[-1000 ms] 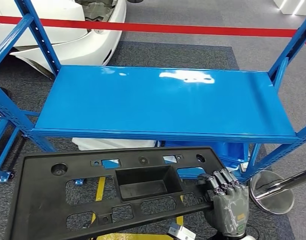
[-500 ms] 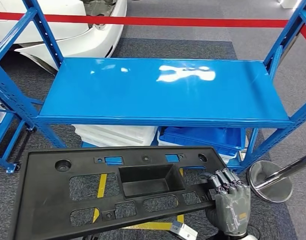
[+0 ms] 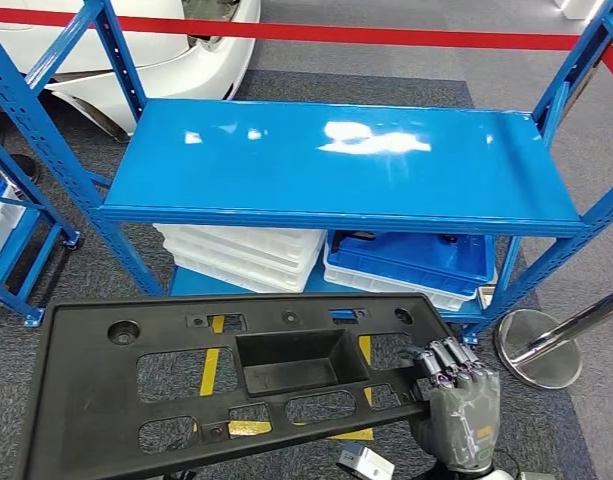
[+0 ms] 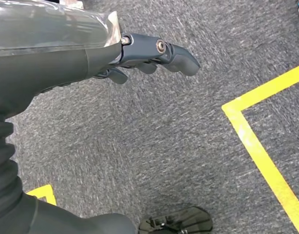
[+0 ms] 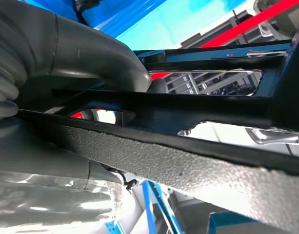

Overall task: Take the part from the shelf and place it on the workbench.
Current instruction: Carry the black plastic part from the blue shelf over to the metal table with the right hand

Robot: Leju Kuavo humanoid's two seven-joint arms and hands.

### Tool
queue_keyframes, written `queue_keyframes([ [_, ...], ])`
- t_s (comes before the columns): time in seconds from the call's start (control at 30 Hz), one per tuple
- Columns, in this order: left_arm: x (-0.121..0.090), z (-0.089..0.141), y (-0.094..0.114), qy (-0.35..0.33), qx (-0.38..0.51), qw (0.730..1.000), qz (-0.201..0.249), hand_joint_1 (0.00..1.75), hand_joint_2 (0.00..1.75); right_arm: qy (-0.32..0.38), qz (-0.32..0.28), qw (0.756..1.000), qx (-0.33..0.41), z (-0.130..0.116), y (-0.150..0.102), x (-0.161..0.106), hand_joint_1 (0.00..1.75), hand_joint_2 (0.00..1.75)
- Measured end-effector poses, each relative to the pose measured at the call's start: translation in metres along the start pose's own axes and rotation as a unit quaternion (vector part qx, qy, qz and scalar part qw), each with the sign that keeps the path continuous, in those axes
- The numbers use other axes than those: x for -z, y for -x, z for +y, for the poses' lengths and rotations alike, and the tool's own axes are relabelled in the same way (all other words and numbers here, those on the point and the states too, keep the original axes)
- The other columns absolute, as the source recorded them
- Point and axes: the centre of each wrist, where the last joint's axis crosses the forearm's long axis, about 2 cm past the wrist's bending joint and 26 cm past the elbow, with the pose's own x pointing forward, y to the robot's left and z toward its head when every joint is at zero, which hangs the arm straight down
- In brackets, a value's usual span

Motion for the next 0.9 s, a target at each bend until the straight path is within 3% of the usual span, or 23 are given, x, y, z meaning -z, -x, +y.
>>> queue_keyframes([
  [0.9,0.0,0.0001,0.0003,0.0,0.0,1.0,0.002,0.0,1.75,-0.001,0.006,1.0,0.004,0.0002,-0.0007,-0.0021,1.75,1.75],
])
